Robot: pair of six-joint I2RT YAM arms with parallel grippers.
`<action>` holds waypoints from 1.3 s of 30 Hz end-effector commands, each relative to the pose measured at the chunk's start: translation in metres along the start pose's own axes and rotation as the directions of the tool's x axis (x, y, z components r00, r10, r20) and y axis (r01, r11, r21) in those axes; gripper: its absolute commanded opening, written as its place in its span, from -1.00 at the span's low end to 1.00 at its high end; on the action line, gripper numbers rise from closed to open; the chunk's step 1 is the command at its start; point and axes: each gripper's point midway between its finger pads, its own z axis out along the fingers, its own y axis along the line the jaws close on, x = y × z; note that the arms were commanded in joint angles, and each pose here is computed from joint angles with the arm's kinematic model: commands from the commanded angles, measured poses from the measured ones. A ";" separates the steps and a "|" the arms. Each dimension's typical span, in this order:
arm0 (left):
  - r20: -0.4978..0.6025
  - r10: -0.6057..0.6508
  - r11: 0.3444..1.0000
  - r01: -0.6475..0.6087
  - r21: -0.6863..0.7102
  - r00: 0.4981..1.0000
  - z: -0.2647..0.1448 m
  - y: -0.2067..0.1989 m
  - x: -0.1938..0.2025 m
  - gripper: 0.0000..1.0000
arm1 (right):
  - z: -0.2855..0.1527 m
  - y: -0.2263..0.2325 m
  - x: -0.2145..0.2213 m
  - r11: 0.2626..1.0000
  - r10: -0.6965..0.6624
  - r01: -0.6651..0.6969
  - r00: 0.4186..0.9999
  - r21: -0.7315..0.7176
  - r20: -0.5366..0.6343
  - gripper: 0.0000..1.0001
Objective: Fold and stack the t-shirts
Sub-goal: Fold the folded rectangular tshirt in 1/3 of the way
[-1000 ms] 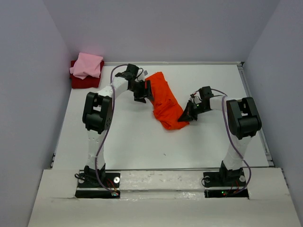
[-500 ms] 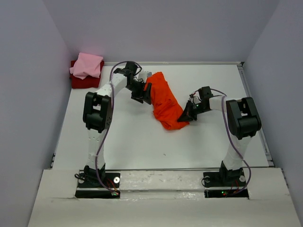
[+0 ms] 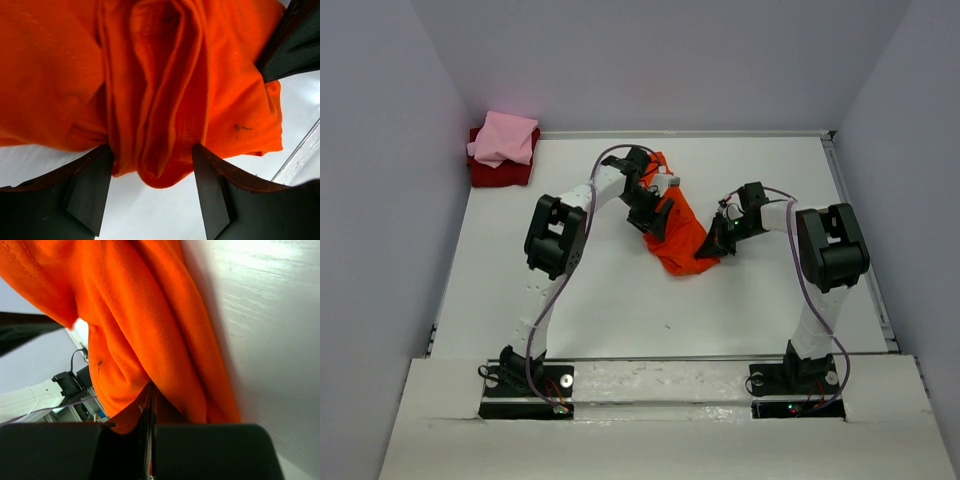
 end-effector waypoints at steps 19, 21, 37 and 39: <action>0.023 0.032 0.999 -0.033 0.027 0.999 -0.014 -0.013 -0.008 0.02 | 0.002 0.000 0.003 1.000 -0.025 0.025 0.999 -0.001 -0.021 -1.00; 0.027 0.033 0.999 -0.034 0.039 0.999 -0.014 -0.015 -0.009 -0.04 | 0.002 0.000 0.002 1.000 -0.023 0.023 1.000 0.000 -0.020 -1.00; 0.098 0.050 0.996 -0.057 0.073 0.994 -0.035 -0.027 -0.027 -0.76 | 0.002 0.001 0.002 1.000 -0.021 0.021 1.000 0.002 -0.017 -1.00; 0.124 0.042 0.996 -0.051 0.070 0.991 -0.041 -0.030 -0.036 -0.75 | 0.001 0.001 0.002 1.000 -0.021 0.021 1.000 0.003 -0.016 -1.00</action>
